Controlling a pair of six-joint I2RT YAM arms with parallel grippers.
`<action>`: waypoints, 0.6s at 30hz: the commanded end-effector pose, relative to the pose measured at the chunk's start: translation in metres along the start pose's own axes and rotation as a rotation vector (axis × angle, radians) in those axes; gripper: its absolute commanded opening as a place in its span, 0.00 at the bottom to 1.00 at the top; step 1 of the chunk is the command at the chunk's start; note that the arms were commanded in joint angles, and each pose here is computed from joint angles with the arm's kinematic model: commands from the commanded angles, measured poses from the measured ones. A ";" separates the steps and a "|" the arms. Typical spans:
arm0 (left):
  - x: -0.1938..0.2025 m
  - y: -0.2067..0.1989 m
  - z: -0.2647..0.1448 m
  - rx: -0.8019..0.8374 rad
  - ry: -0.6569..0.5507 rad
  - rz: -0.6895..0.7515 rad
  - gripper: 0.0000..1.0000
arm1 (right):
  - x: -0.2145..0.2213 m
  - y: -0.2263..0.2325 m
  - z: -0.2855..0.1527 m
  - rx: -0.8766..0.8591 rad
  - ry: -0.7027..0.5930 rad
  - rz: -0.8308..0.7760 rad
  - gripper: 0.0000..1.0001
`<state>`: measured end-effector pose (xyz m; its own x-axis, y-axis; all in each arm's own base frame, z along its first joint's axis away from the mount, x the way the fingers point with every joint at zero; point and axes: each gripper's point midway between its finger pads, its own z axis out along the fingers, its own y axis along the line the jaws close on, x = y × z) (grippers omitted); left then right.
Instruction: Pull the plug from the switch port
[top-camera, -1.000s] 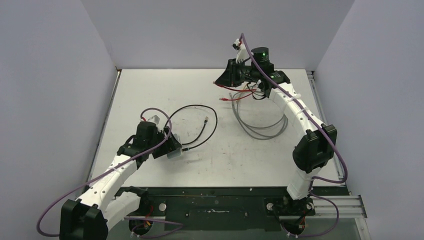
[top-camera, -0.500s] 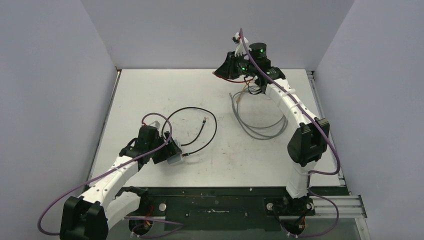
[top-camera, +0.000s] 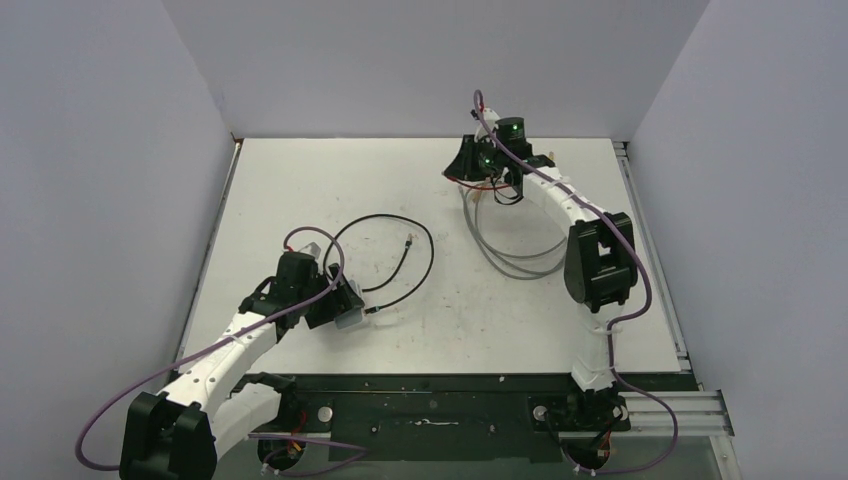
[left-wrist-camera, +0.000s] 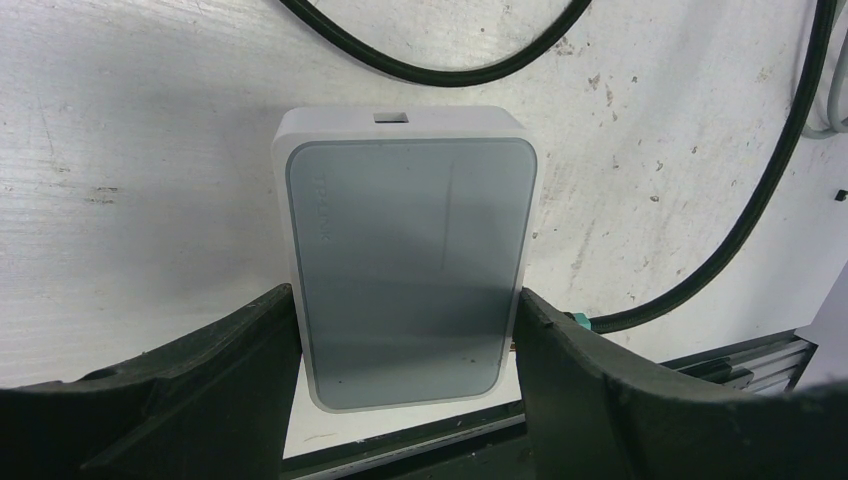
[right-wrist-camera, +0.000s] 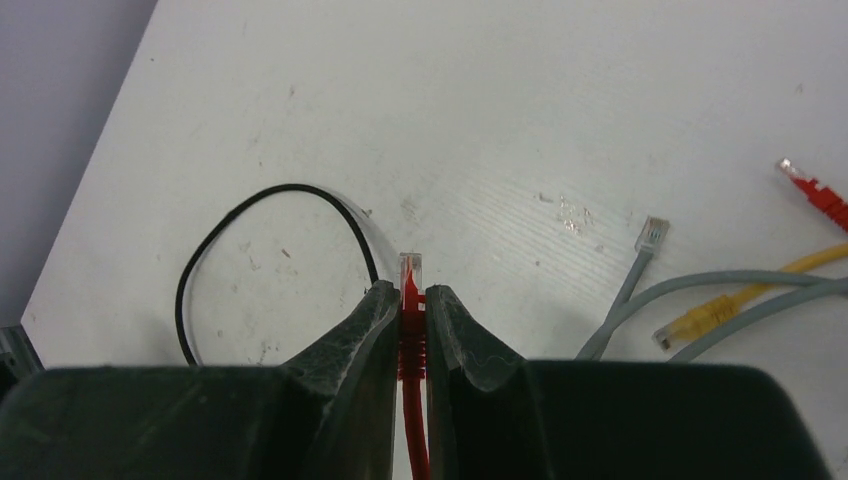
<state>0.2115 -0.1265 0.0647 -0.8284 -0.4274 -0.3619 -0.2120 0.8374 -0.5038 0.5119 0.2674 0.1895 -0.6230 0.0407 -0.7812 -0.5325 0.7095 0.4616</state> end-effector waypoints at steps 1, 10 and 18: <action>-0.015 -0.017 -0.003 0.071 -0.055 -0.001 0.00 | 0.000 -0.005 0.002 0.009 -0.049 -0.055 0.05; -0.015 -0.018 -0.001 0.073 -0.046 -0.003 0.00 | 0.052 -0.023 0.016 0.018 0.031 0.002 0.05; -0.016 -0.020 -0.001 0.078 -0.047 -0.005 0.00 | 0.082 -0.028 0.032 0.003 0.093 0.033 0.05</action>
<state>0.2123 -0.1278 0.0645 -0.8296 -0.4279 -0.3587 -0.2112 0.8351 -0.5079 0.4888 0.2624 0.1026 -0.7186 0.0069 -0.6954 -0.4682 0.7346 0.4910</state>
